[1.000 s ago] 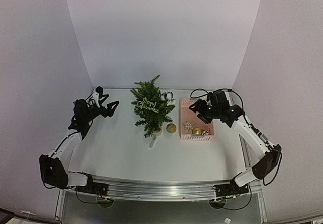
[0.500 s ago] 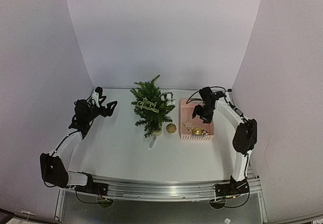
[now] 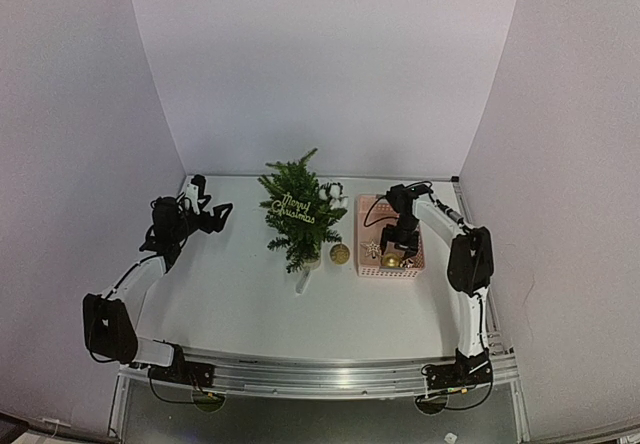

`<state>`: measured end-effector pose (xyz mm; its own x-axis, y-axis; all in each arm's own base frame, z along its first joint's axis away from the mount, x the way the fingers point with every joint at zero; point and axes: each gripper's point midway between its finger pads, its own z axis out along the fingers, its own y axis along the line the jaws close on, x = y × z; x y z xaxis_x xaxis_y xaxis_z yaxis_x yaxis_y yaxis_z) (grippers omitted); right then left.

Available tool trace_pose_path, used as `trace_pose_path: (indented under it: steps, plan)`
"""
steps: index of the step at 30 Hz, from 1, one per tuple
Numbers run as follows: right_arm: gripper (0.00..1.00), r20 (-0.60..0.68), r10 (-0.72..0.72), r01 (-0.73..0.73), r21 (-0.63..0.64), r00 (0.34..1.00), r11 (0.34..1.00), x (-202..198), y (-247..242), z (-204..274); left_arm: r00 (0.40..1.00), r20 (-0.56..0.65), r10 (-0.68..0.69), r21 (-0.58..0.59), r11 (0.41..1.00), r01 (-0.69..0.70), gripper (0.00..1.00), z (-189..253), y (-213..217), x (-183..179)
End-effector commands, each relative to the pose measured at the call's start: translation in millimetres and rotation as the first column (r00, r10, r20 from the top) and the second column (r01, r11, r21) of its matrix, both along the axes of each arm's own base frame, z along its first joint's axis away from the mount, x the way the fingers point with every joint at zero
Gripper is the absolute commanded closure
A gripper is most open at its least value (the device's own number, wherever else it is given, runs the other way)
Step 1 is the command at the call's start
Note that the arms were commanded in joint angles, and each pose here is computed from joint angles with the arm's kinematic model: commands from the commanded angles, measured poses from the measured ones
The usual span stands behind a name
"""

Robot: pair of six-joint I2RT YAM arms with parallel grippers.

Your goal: Decorate the small christmas tree

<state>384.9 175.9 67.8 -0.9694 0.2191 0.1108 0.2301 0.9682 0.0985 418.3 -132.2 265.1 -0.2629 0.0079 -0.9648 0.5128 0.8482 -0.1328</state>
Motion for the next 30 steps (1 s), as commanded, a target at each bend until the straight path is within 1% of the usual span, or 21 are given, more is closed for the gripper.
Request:
trace_pose_path:
  steps: [1, 7, 9, 13, 23, 25, 30]
  plan:
    - [0.28, -0.021, 0.033, -0.033, -0.019, 0.999, 0.999, -4.3, 3.8, 2.3, 0.999, 0.037, -0.002, -0.017, 1.000, 0.002, 0.12, 17.4, -0.2, 6.1]
    - [0.26, -0.031, 0.065, -0.067, -0.086, 0.997, 0.994, -8.2, 0.3, -5.8, 0.999, 0.035, -0.007, -0.020, 1.000, 0.008, 0.12, 17.5, -0.9, 6.8]
    - [0.26, -0.035, 0.076, -0.079, -0.087, 0.997, 0.993, -6.5, 2.3, -9.7, 0.999, 0.034, -0.007, -0.021, 1.000, 0.008, 0.12, 17.1, -0.9, 6.8]
    - [0.30, -0.032, 0.092, -0.094, -0.079, 0.995, 0.992, -1.8, 9.1, -13.8, 0.999, 0.037, -0.006, -0.021, 1.000, 0.007, 0.12, 18.4, -0.3, 7.1]
    - [0.34, -0.050, 0.093, -0.097, -0.091, 0.994, 0.991, -3.3, 7.1, -21.9, 0.999, 0.043, -0.005, -0.018, 1.000, 0.006, 0.12, 19.6, 1.1, 7.7]
    - [0.37, -0.051, 0.094, -0.099, -0.091, 0.994, 0.991, -3.3, 7.3, -22.5, 0.999, 0.045, -0.006, -0.019, 1.000, 0.007, 0.12, 20.4, 1.3, 8.2]
    - [0.54, -0.034, 0.098, -0.101, -0.116, 0.995, 0.988, 1.1, 3.7, -22.3, 0.999, 0.050, -0.007, -0.019, 1.000, 0.008, 0.12, 21.7, 1.9, 8.7]
